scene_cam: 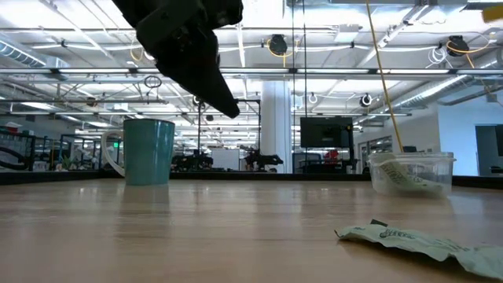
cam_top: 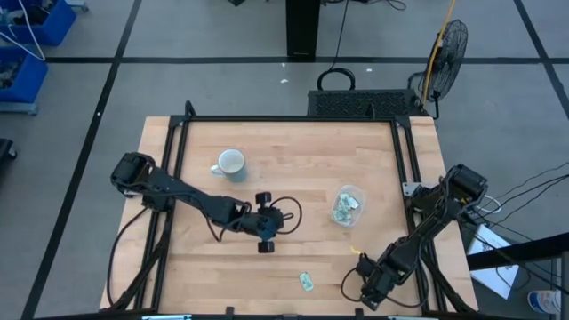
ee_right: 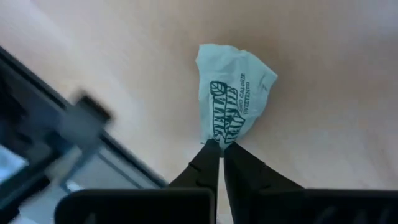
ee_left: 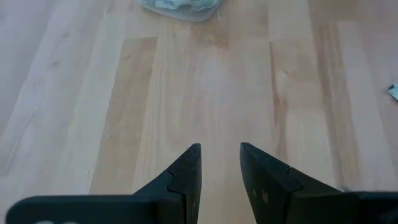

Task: Pick and place Stevia / Truvia into bins
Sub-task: Put the right stevia packet into the container

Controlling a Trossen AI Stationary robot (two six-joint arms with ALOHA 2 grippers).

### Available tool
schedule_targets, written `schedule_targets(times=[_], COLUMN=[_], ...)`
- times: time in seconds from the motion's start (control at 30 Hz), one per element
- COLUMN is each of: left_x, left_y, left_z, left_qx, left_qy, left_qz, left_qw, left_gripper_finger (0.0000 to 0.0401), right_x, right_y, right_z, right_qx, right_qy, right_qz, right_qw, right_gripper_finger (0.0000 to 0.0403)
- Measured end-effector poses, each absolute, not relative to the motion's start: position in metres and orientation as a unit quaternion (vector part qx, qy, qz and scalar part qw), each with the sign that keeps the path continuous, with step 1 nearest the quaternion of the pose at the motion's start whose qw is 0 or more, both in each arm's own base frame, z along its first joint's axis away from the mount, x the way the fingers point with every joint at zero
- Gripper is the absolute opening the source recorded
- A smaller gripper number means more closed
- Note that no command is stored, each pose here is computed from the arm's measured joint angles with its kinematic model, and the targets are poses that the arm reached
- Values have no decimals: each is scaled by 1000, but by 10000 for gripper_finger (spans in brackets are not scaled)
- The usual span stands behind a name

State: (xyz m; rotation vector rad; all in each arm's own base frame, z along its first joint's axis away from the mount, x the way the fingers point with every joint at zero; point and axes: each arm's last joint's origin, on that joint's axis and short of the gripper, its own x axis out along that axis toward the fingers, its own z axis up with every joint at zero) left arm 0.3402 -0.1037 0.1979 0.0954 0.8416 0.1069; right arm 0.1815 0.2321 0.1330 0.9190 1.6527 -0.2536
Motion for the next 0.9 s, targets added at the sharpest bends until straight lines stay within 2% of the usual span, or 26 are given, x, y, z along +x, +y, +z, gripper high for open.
schedule_targets(times=[0.27, 0.5, 0.57, 0.63, 0.73, 0.9], left_x=[342, 342, 342, 342, 342, 342], left_y=[-96, -96, -96, -96, -96, -97], left_z=[198, 198, 198, 198, 198, 198], left_qx=[54, 54, 54, 54, 50, 46], left_qy=[410, 410, 410, 410, 409, 409], left_qz=[57, 56, 57, 57, 58, 60], left_qw=[909, 909, 909, 909, 909, 909], left_gripper_finger=[118, 118, 118, 118, 118, 118], right_x=[185, 196, 202, 207, 212, 221], right_y=[209, 157, 140, 122, 98, 75], right_z=[166, 198, 204, 207, 204, 201], right_qx=[395, 273, 229, 201, 208, 232], right_qy=[633, 478, 433, 423, 475, 524], right_qz=[-123, -192, -229, -264, -291, -278], right_qw=[654, 812, 841, 843, 804, 771], right_gripper_finger=[3, 3, 3, 3, 4, 4])
